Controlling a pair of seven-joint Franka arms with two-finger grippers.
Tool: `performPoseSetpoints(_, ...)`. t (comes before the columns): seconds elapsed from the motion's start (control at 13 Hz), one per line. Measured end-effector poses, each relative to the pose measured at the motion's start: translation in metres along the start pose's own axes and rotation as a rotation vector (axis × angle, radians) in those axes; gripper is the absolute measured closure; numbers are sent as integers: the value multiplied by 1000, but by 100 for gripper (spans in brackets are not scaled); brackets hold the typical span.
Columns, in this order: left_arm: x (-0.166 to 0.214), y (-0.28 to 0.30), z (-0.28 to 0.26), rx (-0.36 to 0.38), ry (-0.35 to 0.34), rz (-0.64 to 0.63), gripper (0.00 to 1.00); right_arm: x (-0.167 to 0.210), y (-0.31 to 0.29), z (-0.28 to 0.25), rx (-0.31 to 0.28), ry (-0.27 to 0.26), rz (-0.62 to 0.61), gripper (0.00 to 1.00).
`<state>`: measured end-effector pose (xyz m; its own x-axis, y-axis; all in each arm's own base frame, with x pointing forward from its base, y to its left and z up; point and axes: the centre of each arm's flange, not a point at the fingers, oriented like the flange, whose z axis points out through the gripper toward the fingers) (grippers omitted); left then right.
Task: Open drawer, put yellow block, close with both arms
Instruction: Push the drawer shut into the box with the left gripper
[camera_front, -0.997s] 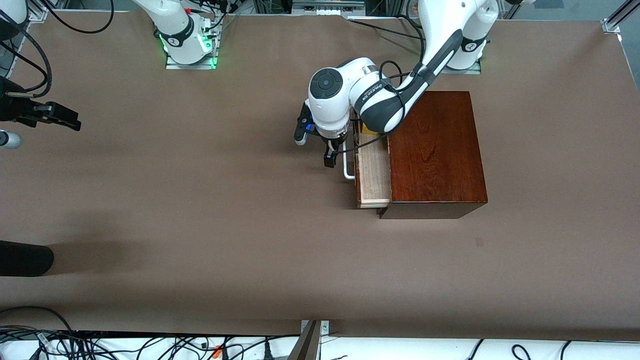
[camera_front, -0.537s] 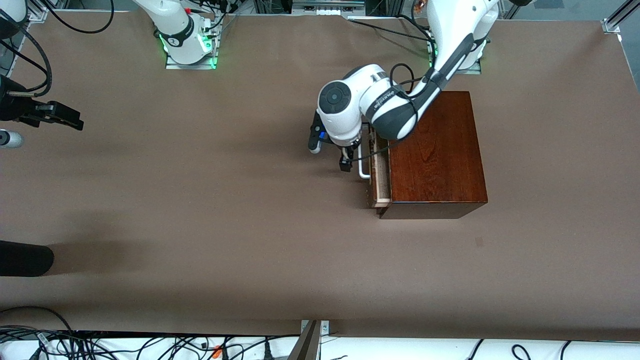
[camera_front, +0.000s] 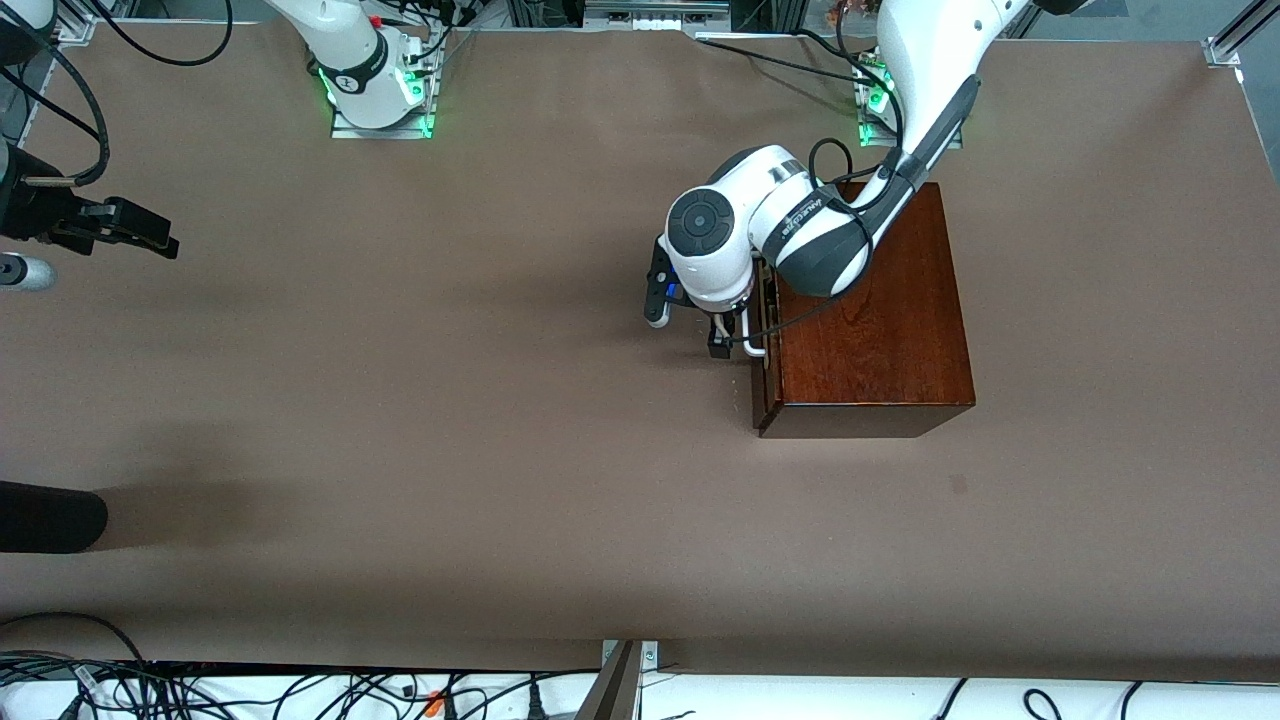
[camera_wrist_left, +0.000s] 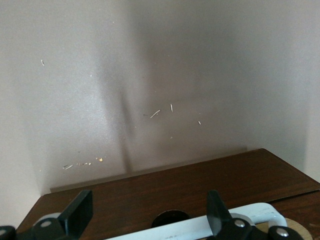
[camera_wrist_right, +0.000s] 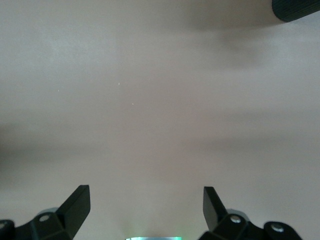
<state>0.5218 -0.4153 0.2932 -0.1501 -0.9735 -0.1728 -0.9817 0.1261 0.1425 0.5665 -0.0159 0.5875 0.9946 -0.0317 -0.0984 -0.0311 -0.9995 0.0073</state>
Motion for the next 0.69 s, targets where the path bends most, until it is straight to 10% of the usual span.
performPoseSetpoints(0.69,-34,3,-120,19,78,-251,0,3,3,-1,-1,26,-32,0)
